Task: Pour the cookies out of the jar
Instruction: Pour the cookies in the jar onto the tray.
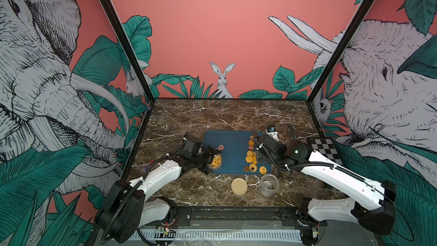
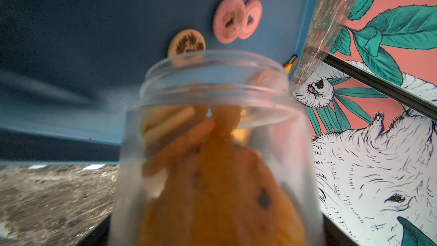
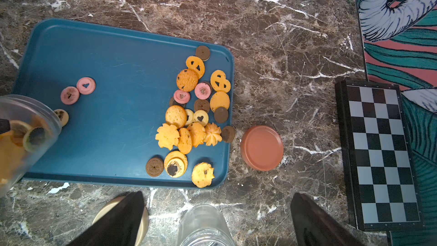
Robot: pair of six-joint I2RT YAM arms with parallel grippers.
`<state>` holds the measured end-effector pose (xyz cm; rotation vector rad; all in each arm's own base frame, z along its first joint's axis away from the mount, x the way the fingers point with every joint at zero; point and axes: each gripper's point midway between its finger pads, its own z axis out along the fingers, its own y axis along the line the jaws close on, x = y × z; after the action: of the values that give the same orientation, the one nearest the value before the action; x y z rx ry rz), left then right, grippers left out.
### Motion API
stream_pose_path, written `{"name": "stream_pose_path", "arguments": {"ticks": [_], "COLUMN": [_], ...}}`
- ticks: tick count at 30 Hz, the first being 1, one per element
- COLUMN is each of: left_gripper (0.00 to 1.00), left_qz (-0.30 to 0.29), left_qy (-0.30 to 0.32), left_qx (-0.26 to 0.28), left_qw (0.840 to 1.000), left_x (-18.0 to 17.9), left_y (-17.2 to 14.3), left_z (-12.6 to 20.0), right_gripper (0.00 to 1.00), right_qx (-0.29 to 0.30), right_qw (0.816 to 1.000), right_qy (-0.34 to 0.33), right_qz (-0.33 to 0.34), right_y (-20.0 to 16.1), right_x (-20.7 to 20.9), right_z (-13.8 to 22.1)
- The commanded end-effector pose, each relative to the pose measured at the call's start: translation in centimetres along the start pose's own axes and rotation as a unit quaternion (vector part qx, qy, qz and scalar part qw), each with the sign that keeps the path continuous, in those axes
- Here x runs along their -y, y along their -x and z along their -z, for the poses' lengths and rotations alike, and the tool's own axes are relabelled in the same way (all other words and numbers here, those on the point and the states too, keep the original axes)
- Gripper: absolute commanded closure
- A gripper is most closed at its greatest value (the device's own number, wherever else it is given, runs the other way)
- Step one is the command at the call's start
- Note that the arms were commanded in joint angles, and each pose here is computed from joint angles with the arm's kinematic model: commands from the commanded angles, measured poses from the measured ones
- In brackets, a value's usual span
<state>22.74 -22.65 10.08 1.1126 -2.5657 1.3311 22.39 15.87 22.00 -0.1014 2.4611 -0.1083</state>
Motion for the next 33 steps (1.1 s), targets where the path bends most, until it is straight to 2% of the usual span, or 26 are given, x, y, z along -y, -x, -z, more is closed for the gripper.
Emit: {"name": "stream_pose_path", "arguments": {"ticks": [1, 2, 3, 7, 10, 14, 18, 19, 23, 25, 27, 29, 31, 32, 33], "left_gripper": [1.00, 1.00, 1.00, 1.00, 1.00, 1.00, 1.00, 1.00, 1.00, 1.00, 1.00, 1.00, 1.00, 1.00, 1.00], "left_qz": [0.005, -0.002, -0.014, -0.111, -0.170, -0.265, -0.333, -0.357, -0.467, -0.491, -0.522, -0.551, -0.560, -0.574, -0.583], "left_qy": [-0.035, -0.081, -0.082, -0.017, 0.024, 0.148, 0.201, 0.225, 0.310, 0.318, 0.335, 0.387, 0.430, 0.440, 0.445], "left_qx": [-0.014, -0.025, -0.026, 0.017, 0.009, -0.006, -0.032, -0.029, 0.003, -0.001, -0.001, 0.007, 0.006, -0.005, -0.014], "left_qw": [0.999, 0.996, 0.996, 0.994, 0.985, 0.953, 0.920, 0.906, 0.828, 0.811, 0.785, 0.739, 0.709, 0.691, 0.680], "left_x": [1.6, 3.2, 3.6, 4.2, 3.9, 1.2, 0.2, 0.0, 1.1, 1.5, 1.9, 1.6, 1.1, 0.7, 0.5], "left_y": [0.5, -0.2, -0.8, -0.5, -0.2, 1.0, 1.0, 1.2, 1.8, 1.7, 1.7, 2.4, 3.4, 3.0, 2.8], "left_z": [0.6, 0.3, 0.5, 3.0, 3.1, 3.1, 3.3, 3.7, 5.0, 4.6, 4.3, 4.7, 5.3, 5.0, 4.8], "right_gripper": [0.01, 0.01, 0.01, 0.01, 0.01, 0.01, 0.01, 0.01, 0.01, 0.02, 0.02, 0.02, 0.02, 0.02, 0.02], "right_qx": [0.003, 0.001, 0.000, 0.000, -0.002, 0.002, 0.005, 0.006, 0.007, 0.007, 0.006, 0.006, 0.007, 0.008, 0.010], "right_qw": [1.000, 1.000, 1.000, 1.000, 1.000, 1.000, 0.999, 0.999, 0.999, 0.999, 0.998, 0.998, 0.998, 0.998, 0.998], "right_qy": [-0.005, -0.005, -0.004, -0.002, 0.000, 0.000, 0.003, 0.004, 0.019, 0.024, 0.026, 0.025, 0.024, 0.023, 0.024], "right_qz": [-0.016, -0.014, -0.014, -0.018, -0.021, -0.027, -0.034, -0.036, -0.045, -0.048, -0.048, -0.050, -0.050, -0.052, -0.054], "right_y": [0.3, 0.3, 0.4, 0.3, 0.4, 0.6, 0.6, 0.6, 0.5, 0.5, 0.5, 0.5, 0.5, 0.4, 0.4], "right_x": [0.8, 0.6, 0.5, 0.6, 0.5, 0.7, 1.0, 1.1, 0.7, 0.4, 0.4, 0.5, 0.8, 1.0, 1.1], "right_z": [0.4, 0.3, 0.3, 0.3, 0.2, 0.4, 0.6, 0.6, 0.5, 0.4, 0.4, 0.5, 0.7, 0.7, 0.8]}}
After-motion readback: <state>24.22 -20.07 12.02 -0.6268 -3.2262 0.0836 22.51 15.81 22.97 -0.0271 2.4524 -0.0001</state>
